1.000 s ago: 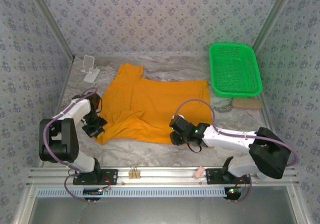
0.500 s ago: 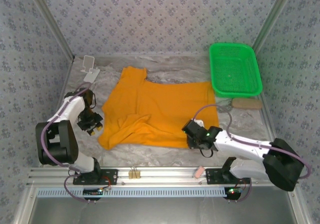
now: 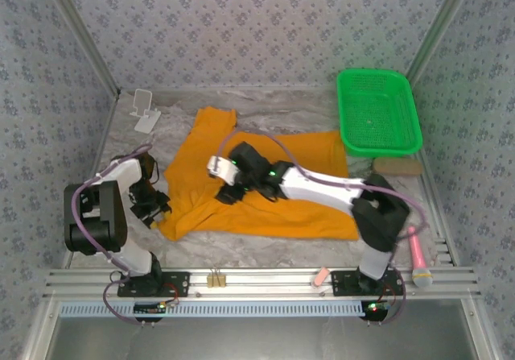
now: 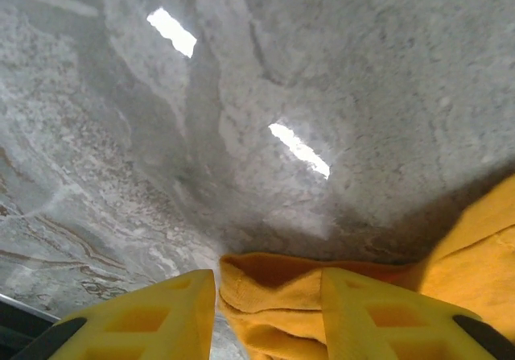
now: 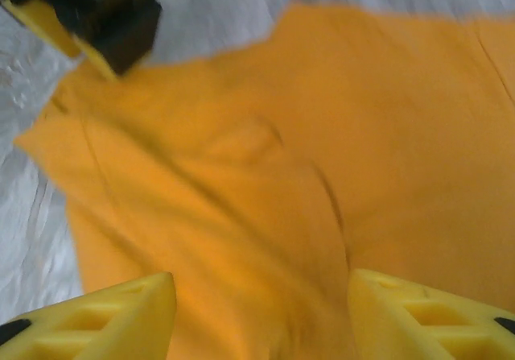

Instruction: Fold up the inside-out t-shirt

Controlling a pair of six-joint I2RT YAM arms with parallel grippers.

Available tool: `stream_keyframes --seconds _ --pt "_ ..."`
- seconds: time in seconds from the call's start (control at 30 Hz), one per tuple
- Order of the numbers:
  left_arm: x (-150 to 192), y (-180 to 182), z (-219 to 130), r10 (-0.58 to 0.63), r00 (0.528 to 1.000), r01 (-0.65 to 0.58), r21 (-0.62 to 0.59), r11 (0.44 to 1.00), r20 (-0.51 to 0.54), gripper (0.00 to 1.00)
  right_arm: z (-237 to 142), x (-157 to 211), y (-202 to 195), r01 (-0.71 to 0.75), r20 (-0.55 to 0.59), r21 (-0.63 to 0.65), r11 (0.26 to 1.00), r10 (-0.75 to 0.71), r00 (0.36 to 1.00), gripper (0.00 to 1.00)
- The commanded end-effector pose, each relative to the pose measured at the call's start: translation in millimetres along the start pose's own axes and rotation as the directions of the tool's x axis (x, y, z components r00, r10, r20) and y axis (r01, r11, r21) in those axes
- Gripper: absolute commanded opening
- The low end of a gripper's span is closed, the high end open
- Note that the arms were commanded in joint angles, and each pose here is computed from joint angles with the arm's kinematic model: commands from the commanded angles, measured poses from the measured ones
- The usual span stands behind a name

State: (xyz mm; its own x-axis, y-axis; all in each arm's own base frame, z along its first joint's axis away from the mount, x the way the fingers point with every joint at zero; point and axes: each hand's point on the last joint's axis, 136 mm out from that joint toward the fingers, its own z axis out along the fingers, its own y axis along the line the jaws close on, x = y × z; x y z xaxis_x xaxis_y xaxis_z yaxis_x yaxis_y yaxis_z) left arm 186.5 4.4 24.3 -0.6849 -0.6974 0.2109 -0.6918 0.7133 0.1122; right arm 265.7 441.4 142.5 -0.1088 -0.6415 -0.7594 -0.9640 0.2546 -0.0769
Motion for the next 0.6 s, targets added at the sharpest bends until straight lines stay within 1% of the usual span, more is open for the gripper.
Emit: stream_keyframes --seconds 0.0,0.1,0.17,0.27,0.33,0.43,0.5,0.53,0.57 --pt "2 6 3 -0.012 1.0 0.012 -0.021 1.0 -0.011 0.38 41 -24 8 0.103 0.05 -0.122 0.987 -0.098 0.994 0.61" --pt "3 7 6 -0.014 0.999 0.012 -0.031 0.999 -0.038 0.36 73 -27 9 0.038 0.01 -0.16 0.986 -0.036 0.999 0.6" --pt "3 8 8 -0.02 0.999 0.019 -0.028 0.999 -0.03 0.36 89 -25 18 0.01 -0.006 -0.2 0.98 -0.011 1.0 0.6" --pt "3 11 8 -0.026 0.999 0.025 -0.03 0.999 -0.034 0.38 111 -12 19 -0.013 -0.067 -0.195 0.981 0.0 0.998 0.58" --pt "5 11 8 -0.03 0.999 0.029 -0.033 0.999 -0.04 0.38 121 -3 18 -0.05 -0.114 -0.188 0.981 0.029 0.993 0.57" --pt "5 12 9 -0.033 0.999 0.032 -0.029 0.999 -0.036 0.38 131 8 16 -0.094 -0.15 -0.17 0.981 0.069 0.986 0.55" --pt "5 13 9 -0.031 0.999 0.03 -0.036 0.999 -0.038 0.38 138 17 14 -0.107 -0.182 -0.147 0.983 0.08 0.98 0.48" --pt "5 14 9 -0.033 0.999 0.032 -0.036 0.999 -0.04 0.38 141 22 14 -0.105 -0.2 -0.137 0.985 0.076 0.977 0.43" --pt "5 16 9 -0.037 0.998 0.035 -0.039 0.999 -0.041 0.38 142 25 14 -0.103 -0.213 -0.122 0.987 0.075 0.974 0.36"
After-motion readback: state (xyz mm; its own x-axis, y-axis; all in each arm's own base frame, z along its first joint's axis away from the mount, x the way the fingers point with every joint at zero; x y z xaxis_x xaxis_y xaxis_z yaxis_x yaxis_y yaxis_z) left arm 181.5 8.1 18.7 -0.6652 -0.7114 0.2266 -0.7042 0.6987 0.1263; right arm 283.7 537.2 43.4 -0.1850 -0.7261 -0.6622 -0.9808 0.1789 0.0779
